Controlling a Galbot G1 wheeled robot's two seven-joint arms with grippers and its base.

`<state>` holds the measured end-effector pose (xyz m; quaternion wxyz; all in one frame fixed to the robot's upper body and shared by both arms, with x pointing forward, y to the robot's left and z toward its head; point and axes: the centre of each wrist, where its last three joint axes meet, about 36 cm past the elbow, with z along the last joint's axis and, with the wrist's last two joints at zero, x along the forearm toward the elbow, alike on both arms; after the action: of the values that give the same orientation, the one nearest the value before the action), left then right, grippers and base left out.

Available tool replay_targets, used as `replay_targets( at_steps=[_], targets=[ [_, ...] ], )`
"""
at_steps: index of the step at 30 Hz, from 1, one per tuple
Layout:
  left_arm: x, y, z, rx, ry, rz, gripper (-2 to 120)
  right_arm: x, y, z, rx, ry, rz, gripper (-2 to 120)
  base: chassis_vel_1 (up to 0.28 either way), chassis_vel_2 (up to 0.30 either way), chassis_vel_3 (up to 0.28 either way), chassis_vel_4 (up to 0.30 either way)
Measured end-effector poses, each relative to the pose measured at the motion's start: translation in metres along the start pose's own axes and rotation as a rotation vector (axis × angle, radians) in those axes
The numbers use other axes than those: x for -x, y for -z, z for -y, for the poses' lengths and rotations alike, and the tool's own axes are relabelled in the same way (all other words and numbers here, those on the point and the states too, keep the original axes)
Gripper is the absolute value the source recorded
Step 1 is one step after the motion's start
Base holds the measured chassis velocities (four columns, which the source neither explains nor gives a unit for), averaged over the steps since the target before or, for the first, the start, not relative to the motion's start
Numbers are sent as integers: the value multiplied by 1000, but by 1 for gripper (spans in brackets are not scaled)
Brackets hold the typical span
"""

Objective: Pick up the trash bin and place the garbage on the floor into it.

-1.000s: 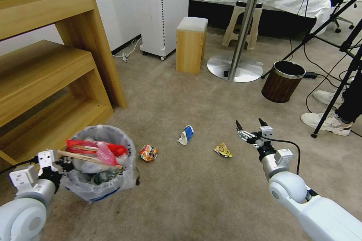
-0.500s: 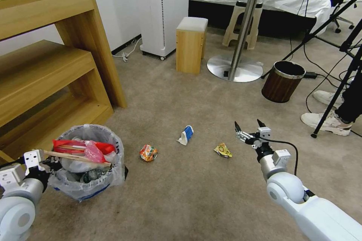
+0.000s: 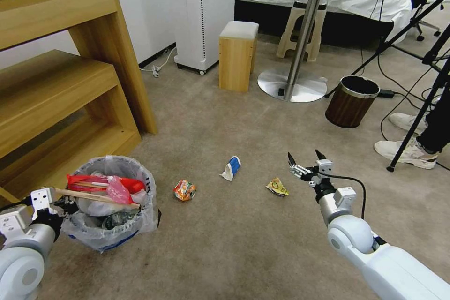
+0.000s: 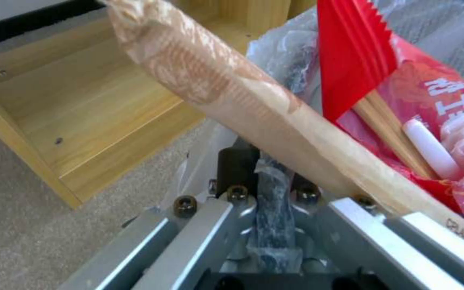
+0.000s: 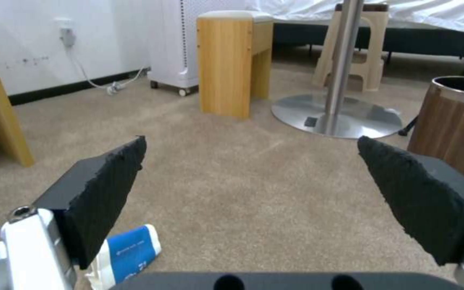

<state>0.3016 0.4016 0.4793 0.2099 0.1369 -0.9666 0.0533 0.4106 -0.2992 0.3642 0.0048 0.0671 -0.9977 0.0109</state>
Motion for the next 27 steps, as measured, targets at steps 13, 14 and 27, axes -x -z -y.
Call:
replay_targets(
  at_steps=[13, 14, 27],
  targets=[
    [1, 2, 0, 6, -6, -11, 0, 0, -1, 1, -2, -2, -2, 100, 0, 0, 0, 0],
    [2, 3, 0, 6, -5, -16, 0, 0, -1, 1, -2, -2, -3, 100, 0, 0, 0, 0],
    [4, 25, -7, 59, -9, -114, 0, -2, -2, 2, -6, -6, -10, 100, 0, 0, 0, 0]
  ],
)
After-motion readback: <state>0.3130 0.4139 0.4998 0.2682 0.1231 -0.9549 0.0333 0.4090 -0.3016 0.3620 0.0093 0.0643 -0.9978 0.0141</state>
